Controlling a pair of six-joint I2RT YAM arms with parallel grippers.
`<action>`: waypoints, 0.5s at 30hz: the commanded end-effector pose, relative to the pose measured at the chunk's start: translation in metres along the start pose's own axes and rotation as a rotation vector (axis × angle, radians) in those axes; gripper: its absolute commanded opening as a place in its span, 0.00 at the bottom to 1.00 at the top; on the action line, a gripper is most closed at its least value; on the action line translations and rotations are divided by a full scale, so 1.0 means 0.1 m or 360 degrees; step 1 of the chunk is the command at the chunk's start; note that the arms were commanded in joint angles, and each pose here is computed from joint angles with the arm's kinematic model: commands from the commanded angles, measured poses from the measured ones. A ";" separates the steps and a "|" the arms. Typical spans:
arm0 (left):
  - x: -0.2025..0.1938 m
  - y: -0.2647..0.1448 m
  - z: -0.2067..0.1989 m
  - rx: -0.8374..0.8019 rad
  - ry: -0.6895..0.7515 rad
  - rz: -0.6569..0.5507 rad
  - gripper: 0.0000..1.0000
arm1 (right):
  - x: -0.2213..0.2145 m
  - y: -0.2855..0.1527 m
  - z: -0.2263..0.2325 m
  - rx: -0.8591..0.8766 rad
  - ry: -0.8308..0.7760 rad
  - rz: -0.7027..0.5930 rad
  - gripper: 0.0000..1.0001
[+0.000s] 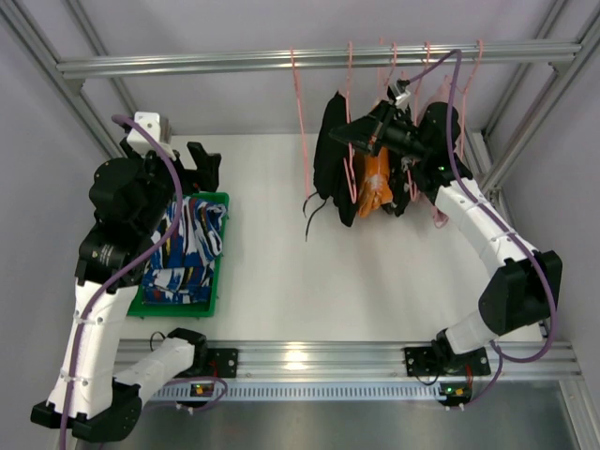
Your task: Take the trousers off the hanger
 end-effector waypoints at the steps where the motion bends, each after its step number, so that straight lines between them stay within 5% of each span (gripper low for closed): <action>1: 0.02 0.04 0.00 -0.0008 -0.0007 -0.0045 0.99 | -0.12 -0.16 0.73 0.0416 -0.0447 -0.0025 0.00; 15: 0.02 0.05 -0.02 -0.0044 -0.0007 -0.0066 0.99 | -0.15 -0.30 1.00 0.0538 -0.0539 -0.0073 0.00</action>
Point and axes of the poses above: each gripper's point midway between its finger pads, its own y axis out along the fingers, its own z axis along the line the jaws close on, x = y × z, the point moved 10 cm from there along -y, back along the fingers, and after that the axes turned 8 degrees about y, right-handed, at the moved point
